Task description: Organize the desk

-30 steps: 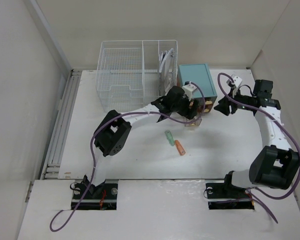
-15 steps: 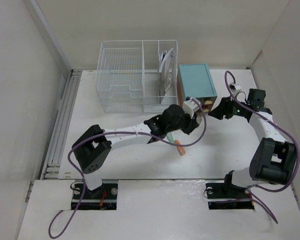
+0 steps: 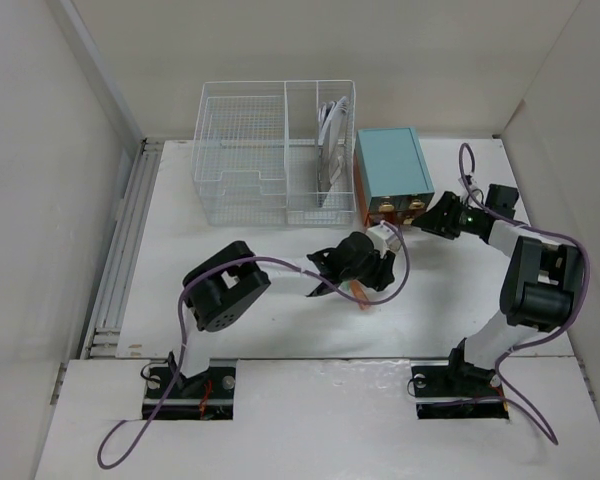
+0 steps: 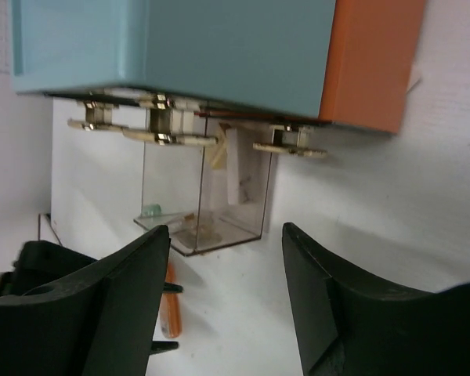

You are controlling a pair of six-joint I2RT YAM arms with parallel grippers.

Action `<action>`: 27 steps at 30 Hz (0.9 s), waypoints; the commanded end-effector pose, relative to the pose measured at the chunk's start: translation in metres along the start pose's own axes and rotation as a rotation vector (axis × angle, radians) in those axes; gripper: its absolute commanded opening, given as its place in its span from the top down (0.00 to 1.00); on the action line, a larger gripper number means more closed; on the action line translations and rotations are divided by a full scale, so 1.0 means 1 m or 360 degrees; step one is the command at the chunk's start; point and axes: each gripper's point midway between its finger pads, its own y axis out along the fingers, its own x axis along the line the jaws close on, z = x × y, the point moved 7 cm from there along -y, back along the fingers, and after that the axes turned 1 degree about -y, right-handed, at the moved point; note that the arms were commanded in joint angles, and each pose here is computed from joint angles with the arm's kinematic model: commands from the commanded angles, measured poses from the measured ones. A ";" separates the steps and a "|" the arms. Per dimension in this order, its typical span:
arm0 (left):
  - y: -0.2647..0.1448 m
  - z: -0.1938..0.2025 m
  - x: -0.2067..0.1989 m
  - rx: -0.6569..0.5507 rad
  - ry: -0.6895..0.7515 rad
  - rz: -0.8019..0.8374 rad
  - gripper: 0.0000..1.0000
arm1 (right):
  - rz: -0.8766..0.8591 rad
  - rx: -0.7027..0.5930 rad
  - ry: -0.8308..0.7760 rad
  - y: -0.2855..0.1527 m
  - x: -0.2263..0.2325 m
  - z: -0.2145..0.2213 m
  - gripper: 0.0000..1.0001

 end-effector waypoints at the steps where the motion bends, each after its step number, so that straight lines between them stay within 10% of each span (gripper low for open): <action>1: 0.011 -0.036 0.001 -0.0205 -0.0067 0.0007 0.57 | -0.0010 -0.0179 -0.0030 0.002 0.003 -0.028 0.35; 27: 0.031 -0.087 0.081 -0.0369 -0.0319 -0.0277 0.52 | 0.0154 -0.0185 0.0281 0.048 -0.006 -0.002 0.35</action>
